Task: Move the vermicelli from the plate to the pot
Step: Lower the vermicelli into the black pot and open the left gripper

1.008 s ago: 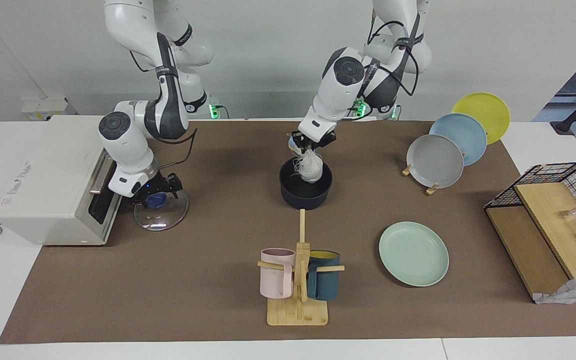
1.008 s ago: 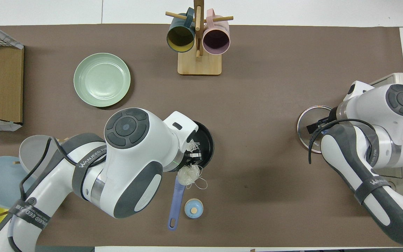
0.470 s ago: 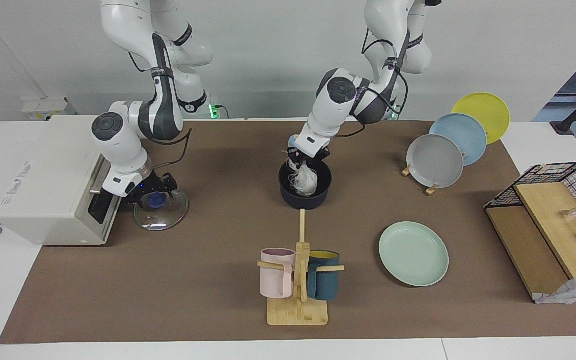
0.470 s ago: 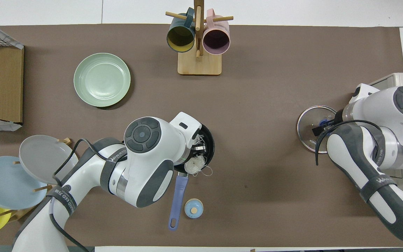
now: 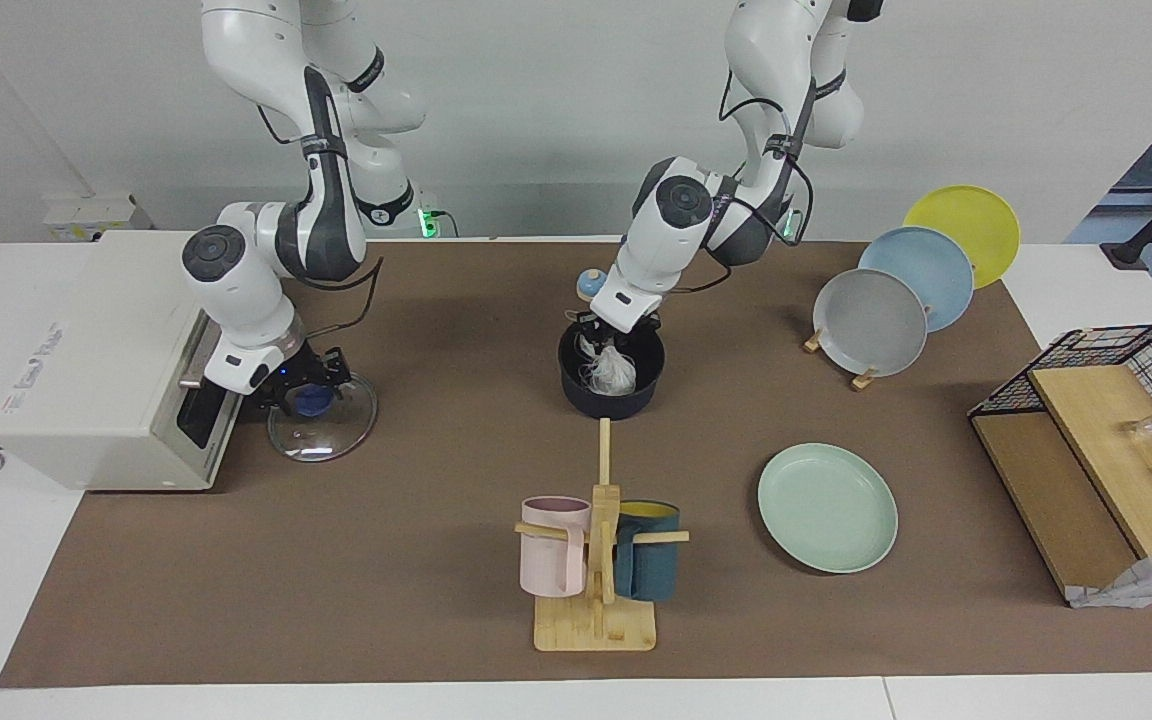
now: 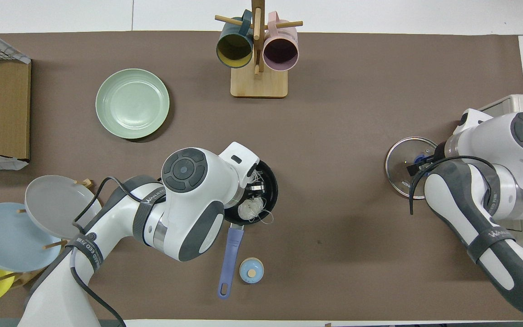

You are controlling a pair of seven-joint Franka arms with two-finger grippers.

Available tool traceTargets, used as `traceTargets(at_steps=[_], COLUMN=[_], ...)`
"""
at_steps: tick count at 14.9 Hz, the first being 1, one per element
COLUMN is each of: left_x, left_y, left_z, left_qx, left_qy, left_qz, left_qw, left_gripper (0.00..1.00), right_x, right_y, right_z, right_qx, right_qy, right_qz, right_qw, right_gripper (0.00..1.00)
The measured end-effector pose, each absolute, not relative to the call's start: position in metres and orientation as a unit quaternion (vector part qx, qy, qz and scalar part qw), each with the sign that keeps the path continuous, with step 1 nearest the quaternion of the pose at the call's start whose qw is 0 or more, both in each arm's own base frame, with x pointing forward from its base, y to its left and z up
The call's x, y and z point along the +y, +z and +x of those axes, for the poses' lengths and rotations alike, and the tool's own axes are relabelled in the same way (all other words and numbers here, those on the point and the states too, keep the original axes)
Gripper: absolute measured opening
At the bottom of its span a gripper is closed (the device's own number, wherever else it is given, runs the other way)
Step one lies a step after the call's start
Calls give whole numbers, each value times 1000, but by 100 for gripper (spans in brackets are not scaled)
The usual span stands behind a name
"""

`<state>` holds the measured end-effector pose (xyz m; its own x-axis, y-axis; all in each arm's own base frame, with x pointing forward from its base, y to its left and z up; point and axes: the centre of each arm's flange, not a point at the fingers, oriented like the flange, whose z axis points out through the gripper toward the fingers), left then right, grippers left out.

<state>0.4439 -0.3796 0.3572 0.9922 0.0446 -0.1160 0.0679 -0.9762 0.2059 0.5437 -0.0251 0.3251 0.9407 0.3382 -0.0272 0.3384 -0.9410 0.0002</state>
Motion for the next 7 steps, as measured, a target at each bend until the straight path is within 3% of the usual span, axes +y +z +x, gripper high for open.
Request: traceTargets(at_steps=[1,2,5,6,7], left_x=[-378,-377,-376,-376,-375], left_y=[356,354,356,359,366], left_z=[445,446,448,449,453], left_qx=[23,20,19,18,18], left_qy=[-55,-56,-56,-60,-67], left_qz=[993,993,993,993,992], left_qw=[105,105,105,103,101], left_gripper=[22,31,61,71,84], right_x=[-25,-25,-25,-25,-25], right_y=[325,325,325,325,325], right_z=[544,544,544,544,544], right_qx=[172,172,172,172,171], right_qy=[-13,-13,-13,-13,-13], right_qz=[985,985,985,985,985], right_qw=[2,2,2,2,2], right_gripper=[80,80,78,70,70])
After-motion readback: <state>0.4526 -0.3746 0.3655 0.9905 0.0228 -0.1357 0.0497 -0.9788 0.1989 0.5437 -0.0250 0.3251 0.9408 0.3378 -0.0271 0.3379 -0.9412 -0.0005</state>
